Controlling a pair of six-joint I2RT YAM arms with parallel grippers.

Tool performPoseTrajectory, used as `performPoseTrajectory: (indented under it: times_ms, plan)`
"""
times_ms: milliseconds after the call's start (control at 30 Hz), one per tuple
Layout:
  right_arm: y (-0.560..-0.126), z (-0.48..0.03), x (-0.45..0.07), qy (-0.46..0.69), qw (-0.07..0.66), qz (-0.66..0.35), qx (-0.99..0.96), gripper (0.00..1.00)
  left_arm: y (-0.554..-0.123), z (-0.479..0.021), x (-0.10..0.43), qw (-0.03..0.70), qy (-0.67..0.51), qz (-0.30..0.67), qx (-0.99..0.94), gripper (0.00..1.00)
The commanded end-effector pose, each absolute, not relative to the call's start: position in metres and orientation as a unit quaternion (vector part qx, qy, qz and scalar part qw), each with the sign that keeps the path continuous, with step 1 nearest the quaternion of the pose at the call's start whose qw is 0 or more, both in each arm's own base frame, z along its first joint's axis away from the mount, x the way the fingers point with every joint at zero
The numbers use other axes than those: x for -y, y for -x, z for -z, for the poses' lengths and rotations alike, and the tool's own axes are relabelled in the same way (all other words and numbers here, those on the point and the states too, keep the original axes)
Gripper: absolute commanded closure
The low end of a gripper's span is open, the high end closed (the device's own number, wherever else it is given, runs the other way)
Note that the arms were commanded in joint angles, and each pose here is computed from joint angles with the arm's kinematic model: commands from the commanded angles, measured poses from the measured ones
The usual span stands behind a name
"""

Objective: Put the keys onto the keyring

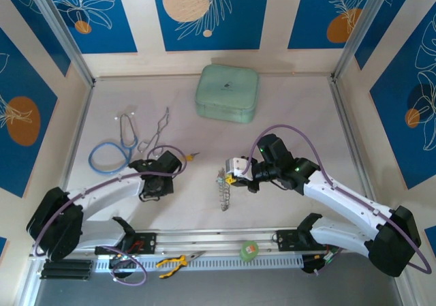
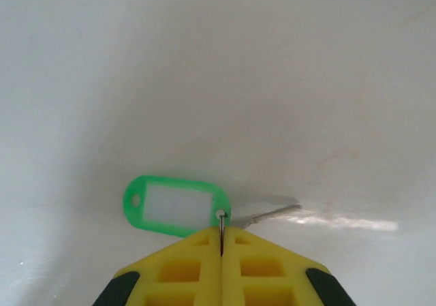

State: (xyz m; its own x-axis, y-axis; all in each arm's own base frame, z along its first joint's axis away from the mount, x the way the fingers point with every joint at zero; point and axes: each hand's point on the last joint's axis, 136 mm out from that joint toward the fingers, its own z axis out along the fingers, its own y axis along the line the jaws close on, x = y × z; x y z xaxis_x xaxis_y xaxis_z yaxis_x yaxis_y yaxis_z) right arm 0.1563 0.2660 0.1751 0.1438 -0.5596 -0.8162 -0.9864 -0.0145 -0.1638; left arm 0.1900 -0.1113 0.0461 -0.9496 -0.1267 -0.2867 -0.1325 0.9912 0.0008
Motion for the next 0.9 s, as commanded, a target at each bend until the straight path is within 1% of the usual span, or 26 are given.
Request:
performPoseTrajectory:
  times_ms: [0, 167, 333, 400, 467, 600, 767, 867]
  plan:
    - [-0.150, -0.180, -0.266, 0.657, 0.383, -0.290, -0.580, 1.00, -0.210, -0.085, 0.126, 0.208, 0.006, 0.017, -0.978, 1.00]
    - [-0.149, -0.183, -0.266, 0.648, 0.385, -0.306, -0.581, 1.00, -0.225, -0.145, 0.189, 0.299, -0.179, 0.151, -0.925, 1.00]
    - [-0.145, -0.184, -0.267, 0.648, 0.383, -0.317, -0.578, 1.00, -0.217, -0.188, 0.227, 0.419, -0.354, 0.225, -0.805, 1.00]
    - [-0.143, -0.185, -0.268, 0.649, 0.380, -0.324, -0.574, 1.00, -0.207, -0.197, 0.237, 0.464, -0.425, 0.233, -0.742, 1.00]
    - [-0.140, -0.186, -0.268, 0.651, 0.376, -0.331, -0.571, 1.00, -0.202, -0.203, 0.243, 0.494, -0.471, 0.231, -0.694, 1.00]
    - [-0.137, -0.189, -0.271, 0.652, 0.371, -0.345, -0.564, 1.00, -0.176, -0.219, 0.261, 0.521, -0.563, 0.261, -0.586, 1.00]
    - [-0.132, -0.190, -0.274, 0.662, 0.360, -0.354, -0.553, 1.00, -0.160, -0.226, 0.270, 0.574, -0.617, 0.247, -0.477, 1.00]
    - [-0.132, -0.191, -0.277, 0.673, 0.358, -0.350, -0.545, 1.00, -0.155, -0.223, 0.272, 0.581, -0.645, 0.233, -0.439, 1.00]
